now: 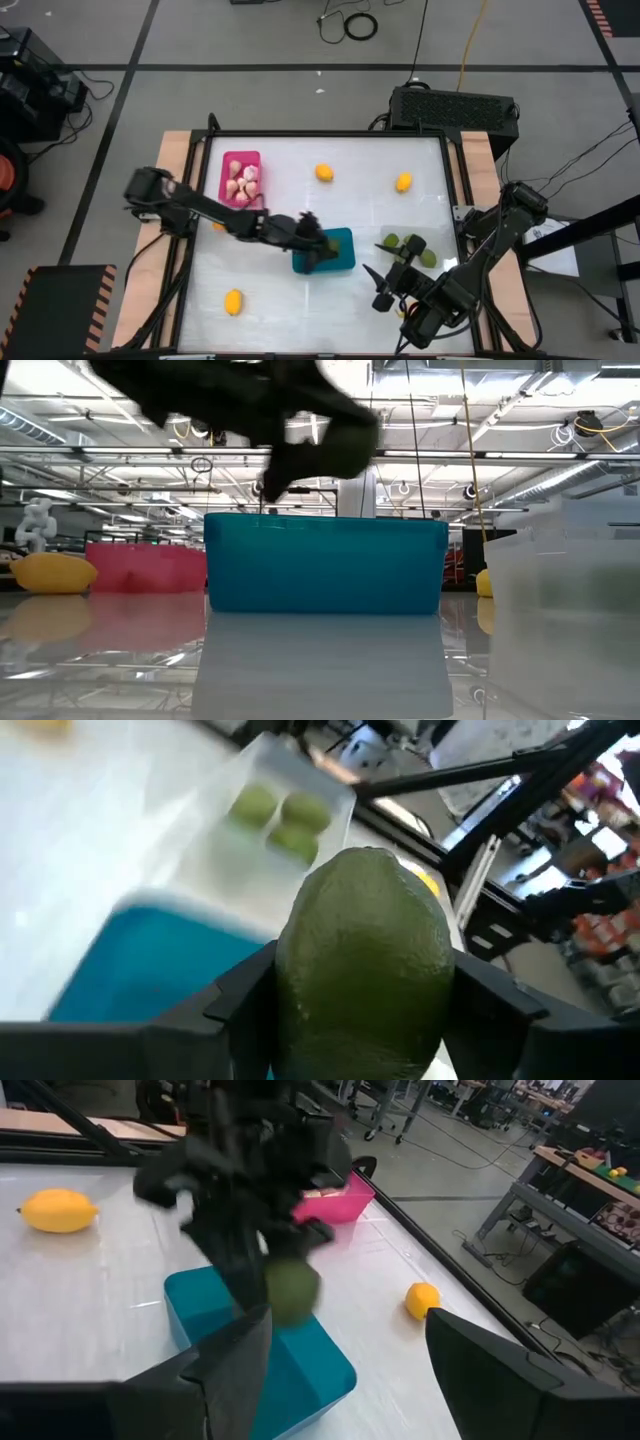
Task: Sort produce into baskets
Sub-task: Put the green lime into the white bin
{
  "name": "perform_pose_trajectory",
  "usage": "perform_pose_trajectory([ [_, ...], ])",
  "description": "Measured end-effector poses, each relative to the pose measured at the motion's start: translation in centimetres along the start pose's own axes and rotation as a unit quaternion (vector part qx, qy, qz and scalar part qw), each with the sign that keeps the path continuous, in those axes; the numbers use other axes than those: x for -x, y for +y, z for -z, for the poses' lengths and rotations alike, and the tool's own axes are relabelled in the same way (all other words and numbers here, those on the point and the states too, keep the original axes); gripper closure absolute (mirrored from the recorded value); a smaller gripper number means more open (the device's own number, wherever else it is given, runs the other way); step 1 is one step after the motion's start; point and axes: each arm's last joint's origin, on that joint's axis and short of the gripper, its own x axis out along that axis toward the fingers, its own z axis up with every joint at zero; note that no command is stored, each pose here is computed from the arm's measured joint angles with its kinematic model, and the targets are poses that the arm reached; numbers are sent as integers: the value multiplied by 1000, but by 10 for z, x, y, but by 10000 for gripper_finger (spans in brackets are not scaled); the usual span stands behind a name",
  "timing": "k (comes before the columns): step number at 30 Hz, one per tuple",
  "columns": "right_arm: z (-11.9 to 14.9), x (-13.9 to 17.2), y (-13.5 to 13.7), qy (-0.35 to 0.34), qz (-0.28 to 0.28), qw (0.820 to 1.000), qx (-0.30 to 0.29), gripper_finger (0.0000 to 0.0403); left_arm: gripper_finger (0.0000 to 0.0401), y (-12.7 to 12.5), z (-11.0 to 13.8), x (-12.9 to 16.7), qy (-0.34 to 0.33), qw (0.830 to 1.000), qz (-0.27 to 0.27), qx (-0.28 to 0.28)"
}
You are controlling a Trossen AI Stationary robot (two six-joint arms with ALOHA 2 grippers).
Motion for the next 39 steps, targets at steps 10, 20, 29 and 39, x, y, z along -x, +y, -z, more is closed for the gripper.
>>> perform_pose_trajectory([
  [10,-2,-5,-1,3,7,1000,13,145,173,-7,-42,-99,-12,987,-1,-157],
  [20,1,2,0,2,-3,1000,26,145,173,11,-53,-164,-11,984,10,-179],
  [29,4,10,2,-1,-15,999,28,145,166,14,-56,-181,-20,979,27,-203],
  [39,4,11,2,-2,-17,999,27,145,89,16,-54,-181,-5,973,38,-227],
])
